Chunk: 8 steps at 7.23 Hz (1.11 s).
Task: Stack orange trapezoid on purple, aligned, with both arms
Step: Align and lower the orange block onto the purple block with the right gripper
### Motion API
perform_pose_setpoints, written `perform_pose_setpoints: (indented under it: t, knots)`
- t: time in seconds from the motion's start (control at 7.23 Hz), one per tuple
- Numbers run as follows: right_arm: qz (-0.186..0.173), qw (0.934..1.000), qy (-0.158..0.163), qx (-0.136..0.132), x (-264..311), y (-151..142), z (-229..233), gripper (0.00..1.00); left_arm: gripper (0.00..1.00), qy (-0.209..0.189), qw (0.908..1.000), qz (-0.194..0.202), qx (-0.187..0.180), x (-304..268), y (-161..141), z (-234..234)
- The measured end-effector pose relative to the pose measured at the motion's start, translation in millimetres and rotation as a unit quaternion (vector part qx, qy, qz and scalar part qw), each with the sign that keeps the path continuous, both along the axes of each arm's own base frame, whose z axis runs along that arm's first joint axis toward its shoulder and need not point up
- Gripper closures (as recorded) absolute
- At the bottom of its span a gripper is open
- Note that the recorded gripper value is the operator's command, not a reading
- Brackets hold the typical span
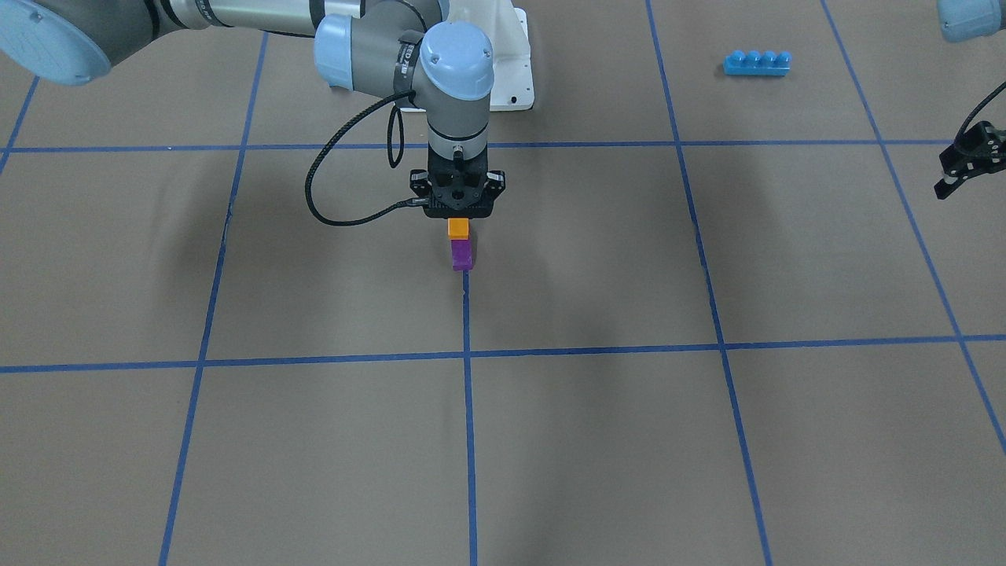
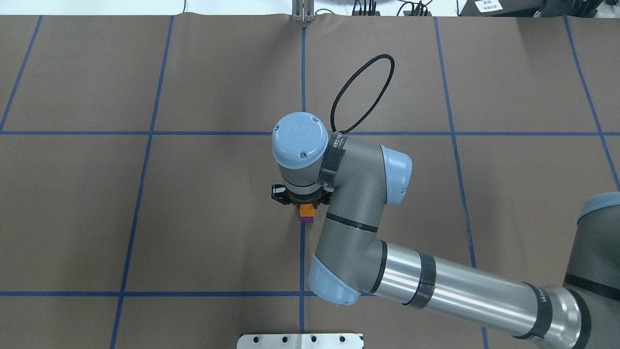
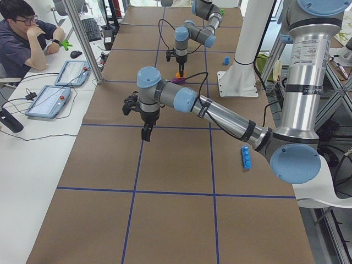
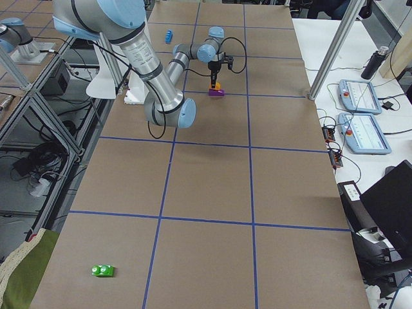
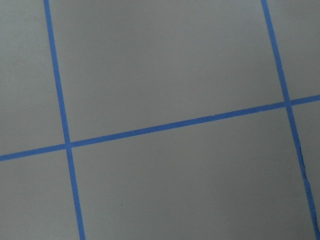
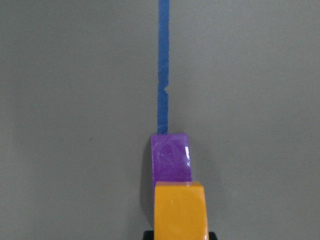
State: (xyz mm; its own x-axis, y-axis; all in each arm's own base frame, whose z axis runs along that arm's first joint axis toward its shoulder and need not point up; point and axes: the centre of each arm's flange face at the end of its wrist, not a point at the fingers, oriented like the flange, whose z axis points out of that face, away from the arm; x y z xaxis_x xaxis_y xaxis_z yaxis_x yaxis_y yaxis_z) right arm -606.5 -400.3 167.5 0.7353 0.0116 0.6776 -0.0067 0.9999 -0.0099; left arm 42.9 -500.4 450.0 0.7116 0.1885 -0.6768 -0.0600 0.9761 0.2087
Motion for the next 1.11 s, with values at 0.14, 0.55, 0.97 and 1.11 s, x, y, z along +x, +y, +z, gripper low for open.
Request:
perform_pose_setpoints:
  t: [0.14, 0.55, 0.97, 1.11]
  knots:
    - [-0.004, 1.0000, -0.002, 0.004, -1.3, 0.4, 1.4, 1.00, 0.00, 0.000, 1.0000, 0.000, 0.000, 0.0, -0.1, 0.4]
    - [-0.017, 0.9997, -0.004, 0.016, -3.1, 2.4, 3.1, 1.00, 0.00, 0.000, 1.0000, 0.000, -0.001, 0.1, -0.5, 1.6]
    - [-0.021, 0.9996, -0.009, 0.019, -6.9, 7.8, 9.6, 1.00, 0.00, -0.001, 1.0000, 0.001, -0.002, 0.1, -0.6, 2.0]
    - [-0.021, 0.9995, -0.010, 0.019, -7.1, 8.3, 10.9, 1.00, 0.00, -0.001, 1.0000, 0.001, -0.001, 0.1, -0.5, 1.9]
